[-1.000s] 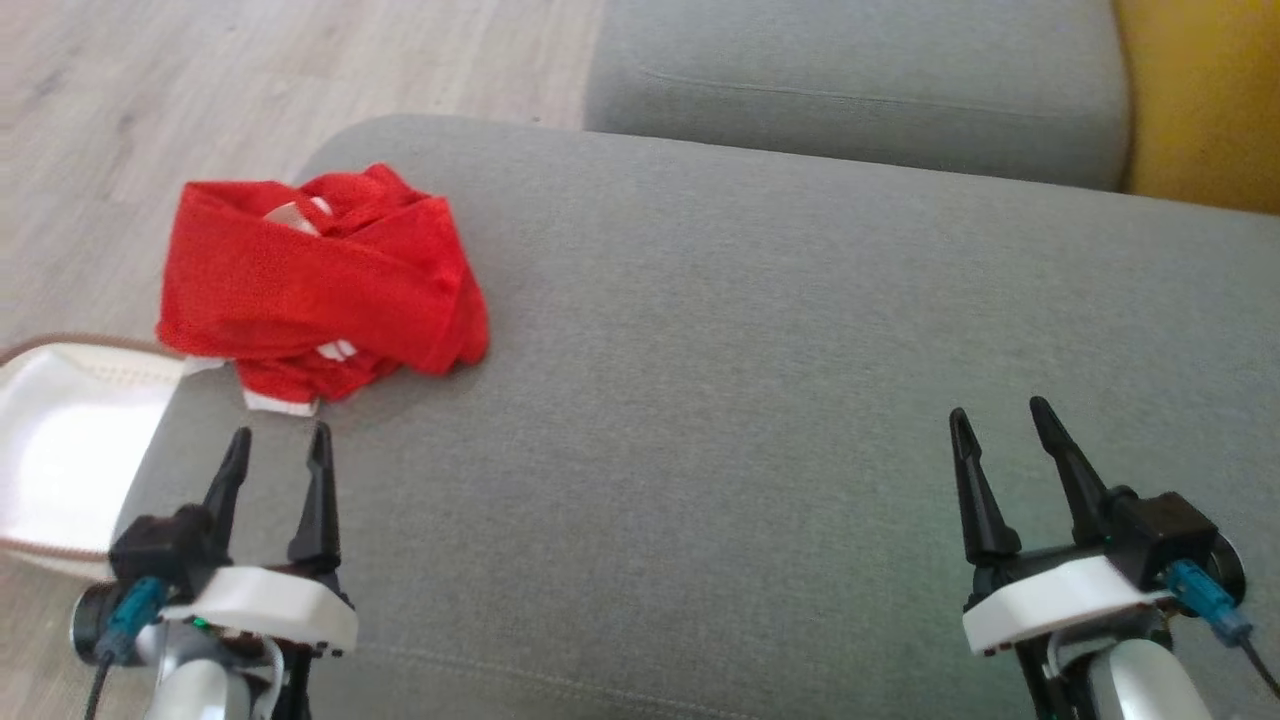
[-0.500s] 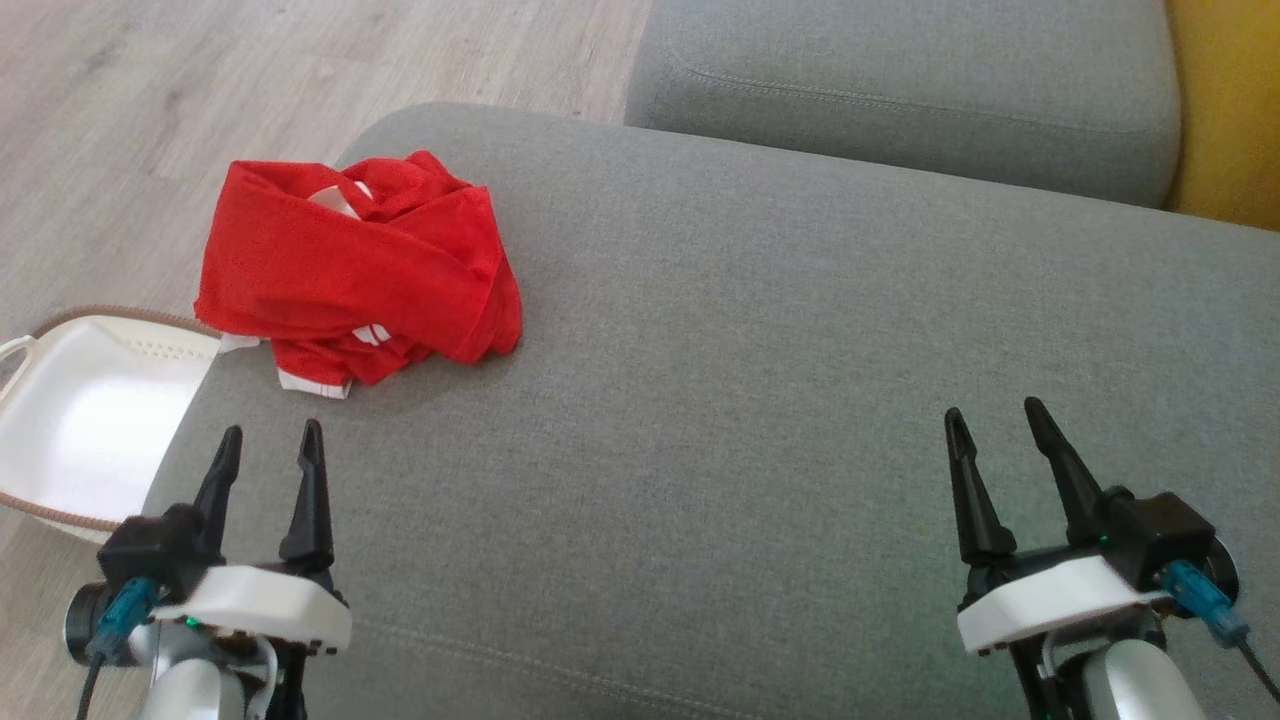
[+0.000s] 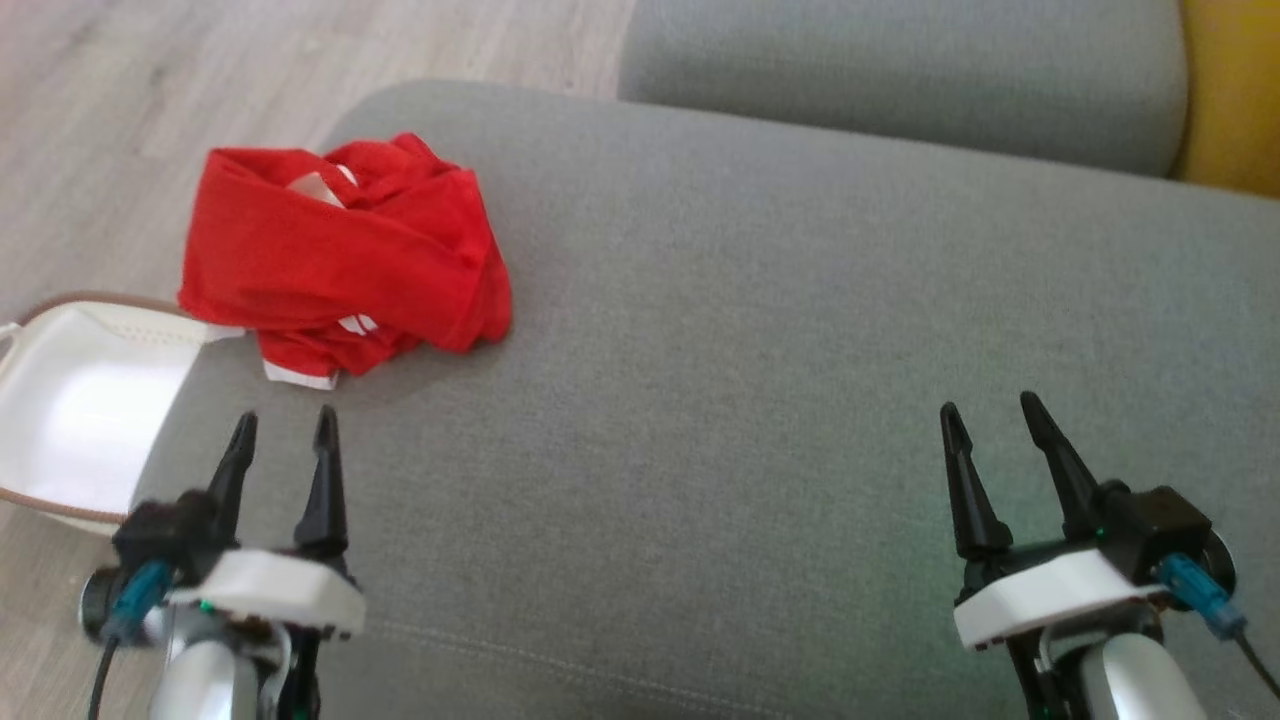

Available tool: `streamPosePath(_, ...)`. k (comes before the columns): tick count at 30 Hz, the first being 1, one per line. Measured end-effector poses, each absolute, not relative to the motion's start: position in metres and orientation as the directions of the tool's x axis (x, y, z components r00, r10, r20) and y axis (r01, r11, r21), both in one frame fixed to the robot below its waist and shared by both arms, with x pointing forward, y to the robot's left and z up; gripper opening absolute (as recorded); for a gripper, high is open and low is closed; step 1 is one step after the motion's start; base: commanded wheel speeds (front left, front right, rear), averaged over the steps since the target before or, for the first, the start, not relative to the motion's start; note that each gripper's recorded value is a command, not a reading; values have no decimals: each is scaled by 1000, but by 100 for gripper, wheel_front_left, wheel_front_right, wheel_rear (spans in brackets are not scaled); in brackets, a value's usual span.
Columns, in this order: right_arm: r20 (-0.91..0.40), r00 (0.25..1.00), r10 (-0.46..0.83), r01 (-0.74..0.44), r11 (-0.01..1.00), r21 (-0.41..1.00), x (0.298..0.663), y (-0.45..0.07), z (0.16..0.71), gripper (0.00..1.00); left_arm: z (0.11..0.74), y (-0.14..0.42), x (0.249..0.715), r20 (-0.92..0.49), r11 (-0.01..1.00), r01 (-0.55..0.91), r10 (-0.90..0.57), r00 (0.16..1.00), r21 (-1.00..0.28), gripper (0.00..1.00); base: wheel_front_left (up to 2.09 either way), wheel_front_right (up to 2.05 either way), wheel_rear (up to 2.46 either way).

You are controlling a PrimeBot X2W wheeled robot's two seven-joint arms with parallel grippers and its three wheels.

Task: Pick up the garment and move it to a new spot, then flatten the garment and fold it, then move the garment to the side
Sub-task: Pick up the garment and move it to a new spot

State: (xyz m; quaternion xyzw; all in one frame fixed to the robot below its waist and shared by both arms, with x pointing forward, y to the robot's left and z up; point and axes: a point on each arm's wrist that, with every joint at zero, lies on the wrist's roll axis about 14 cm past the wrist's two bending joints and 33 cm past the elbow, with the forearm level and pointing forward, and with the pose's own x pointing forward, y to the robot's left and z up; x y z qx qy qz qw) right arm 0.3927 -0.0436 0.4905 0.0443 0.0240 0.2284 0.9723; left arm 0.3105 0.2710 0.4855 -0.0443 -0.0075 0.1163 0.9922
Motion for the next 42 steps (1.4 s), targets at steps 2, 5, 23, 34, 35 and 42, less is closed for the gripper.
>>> streamPosePath(2, -38, 895, 444, -438, 893, 103, 396, -44, 487, 100, 486, 265, 322, 3, 974, -210, 211, 978, -87, 100, 0, 0, 0)
streamPosePath(5, -37, 899, 435, -429, 897, 109, 406, -46, 487, 100, 492, 256, 347, 15, 982, -169, 171, 985, -84, 100, 0, 0, 0)
streamPosePath(23, -126, 944, 304, -293, 951, 100, 452, -101, 444, 100, 385, 229, 474, -371, 997, -45, 18, 928, -62, 100, 0, 0, 0)
streamPosePath(34, -144, 945, 292, -280, 955, 102, 449, -105, 437, 100, 358, 241, 475, -564, 994, -108, 70, 823, -34, 0, 0, 0, 0)
streamPosePath(35, -139, 946, 293, -281, 954, 101, 449, -105, 438, 100, 360, 242, 475, -556, 993, -110, 73, 828, -33, 0, 0, 0, 0)
streamPosePath(42, -105, 949, 297, -288, 953, 91, 446, -103, 454, 100, 402, 249, 484, -377, 994, -110, 98, 921, -10, 0, 0, 0, 0)
